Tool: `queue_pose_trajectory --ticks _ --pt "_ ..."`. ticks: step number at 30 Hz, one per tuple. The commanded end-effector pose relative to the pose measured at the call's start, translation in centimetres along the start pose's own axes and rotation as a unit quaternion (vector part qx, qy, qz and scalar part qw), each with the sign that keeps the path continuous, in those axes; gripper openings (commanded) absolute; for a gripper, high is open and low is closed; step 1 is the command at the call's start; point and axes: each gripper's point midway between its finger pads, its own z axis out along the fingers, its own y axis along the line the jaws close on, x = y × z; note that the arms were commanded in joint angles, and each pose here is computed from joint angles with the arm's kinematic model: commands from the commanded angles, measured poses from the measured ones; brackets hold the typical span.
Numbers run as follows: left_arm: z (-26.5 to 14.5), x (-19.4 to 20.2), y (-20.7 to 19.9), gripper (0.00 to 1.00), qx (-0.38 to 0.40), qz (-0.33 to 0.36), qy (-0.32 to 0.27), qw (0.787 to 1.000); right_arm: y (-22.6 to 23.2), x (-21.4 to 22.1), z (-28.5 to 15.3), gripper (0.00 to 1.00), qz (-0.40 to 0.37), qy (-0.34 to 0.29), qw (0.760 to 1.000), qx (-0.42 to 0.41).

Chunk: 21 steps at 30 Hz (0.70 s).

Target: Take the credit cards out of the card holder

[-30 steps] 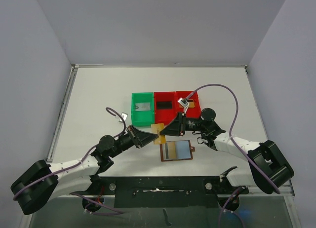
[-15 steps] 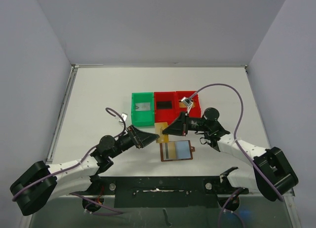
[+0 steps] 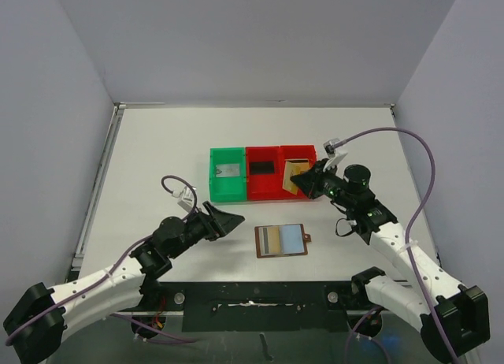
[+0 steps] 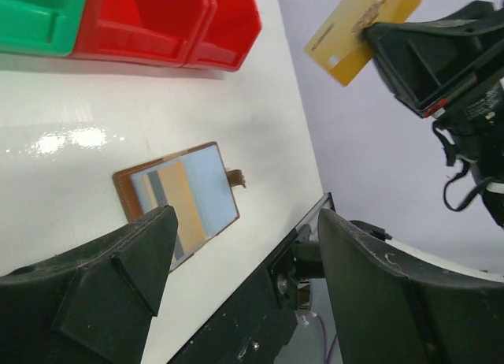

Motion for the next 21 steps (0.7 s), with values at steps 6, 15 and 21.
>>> queue_pose_trajectory --ticks 6,15,21 --pt "-0.1 -0.7 -0.5 0.72 -0.023 0.04 0.002 0.999 -7.3 -4.4 -2.4 0.0 -0.293 -0.026 0.936 0.194" --pt "0.0 -0.3 0.0 0.73 -0.059 0.073 0.032 0.995 -10.3 -3.2 0.8 0.0 -0.46 0.105 0.866 0.165" --pt "-0.6 -0.1 0.5 0.73 -0.063 0.07 0.033 0.995 -11.2 -2.3 3.8 0.0 -0.519 0.14 0.835 0.121"
